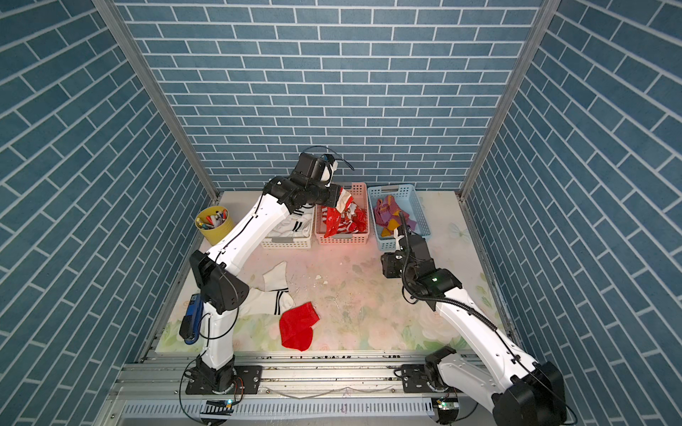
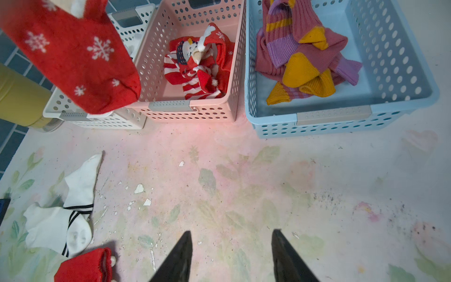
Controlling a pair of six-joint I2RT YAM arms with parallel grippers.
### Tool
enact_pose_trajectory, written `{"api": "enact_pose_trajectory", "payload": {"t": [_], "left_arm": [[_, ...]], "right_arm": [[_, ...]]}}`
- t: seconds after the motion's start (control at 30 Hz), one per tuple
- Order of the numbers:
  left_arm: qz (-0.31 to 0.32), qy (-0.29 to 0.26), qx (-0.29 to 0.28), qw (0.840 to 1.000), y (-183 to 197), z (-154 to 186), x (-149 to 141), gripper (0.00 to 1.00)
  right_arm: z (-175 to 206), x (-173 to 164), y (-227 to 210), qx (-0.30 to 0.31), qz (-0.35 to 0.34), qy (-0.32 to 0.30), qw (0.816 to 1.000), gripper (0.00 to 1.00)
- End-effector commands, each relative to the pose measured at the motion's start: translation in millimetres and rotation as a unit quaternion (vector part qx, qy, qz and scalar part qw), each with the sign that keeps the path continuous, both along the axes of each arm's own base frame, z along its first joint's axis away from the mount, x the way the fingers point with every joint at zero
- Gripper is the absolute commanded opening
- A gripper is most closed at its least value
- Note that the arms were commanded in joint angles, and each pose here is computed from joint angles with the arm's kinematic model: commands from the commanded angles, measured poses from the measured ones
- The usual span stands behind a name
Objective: Sort the socks into the basket by color
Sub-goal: Place the sock in the bin.
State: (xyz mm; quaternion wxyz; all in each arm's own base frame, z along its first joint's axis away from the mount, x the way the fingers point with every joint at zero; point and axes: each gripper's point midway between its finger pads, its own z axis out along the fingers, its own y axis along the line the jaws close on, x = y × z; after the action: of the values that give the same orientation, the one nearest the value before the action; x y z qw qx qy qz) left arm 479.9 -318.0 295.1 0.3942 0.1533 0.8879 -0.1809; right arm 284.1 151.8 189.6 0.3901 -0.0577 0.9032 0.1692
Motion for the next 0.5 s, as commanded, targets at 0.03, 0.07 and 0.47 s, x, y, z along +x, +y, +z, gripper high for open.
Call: {"api": "enact_pose_trajectory", "payload": {"t": [0.03,0.07,0.47], "left_arm": [[0.029,0.002,0.007,1.0,15,-11,28,0.04],[0.035,0.001,0.001,0.999,17,-13,35,0.04],[0.045,-0.009,-0.069,0.997,20,-35,87,0.05]], "right_arm": [[-4,-11,-12,-0.01,-0.019,0.012,1.0,0.53],[-3,-12,-13,-0.009,-0.02,0.011,1.0,0.53],[-3,-21,-22,-0.015,-0.03,0.015,0.999,0.54]]}}
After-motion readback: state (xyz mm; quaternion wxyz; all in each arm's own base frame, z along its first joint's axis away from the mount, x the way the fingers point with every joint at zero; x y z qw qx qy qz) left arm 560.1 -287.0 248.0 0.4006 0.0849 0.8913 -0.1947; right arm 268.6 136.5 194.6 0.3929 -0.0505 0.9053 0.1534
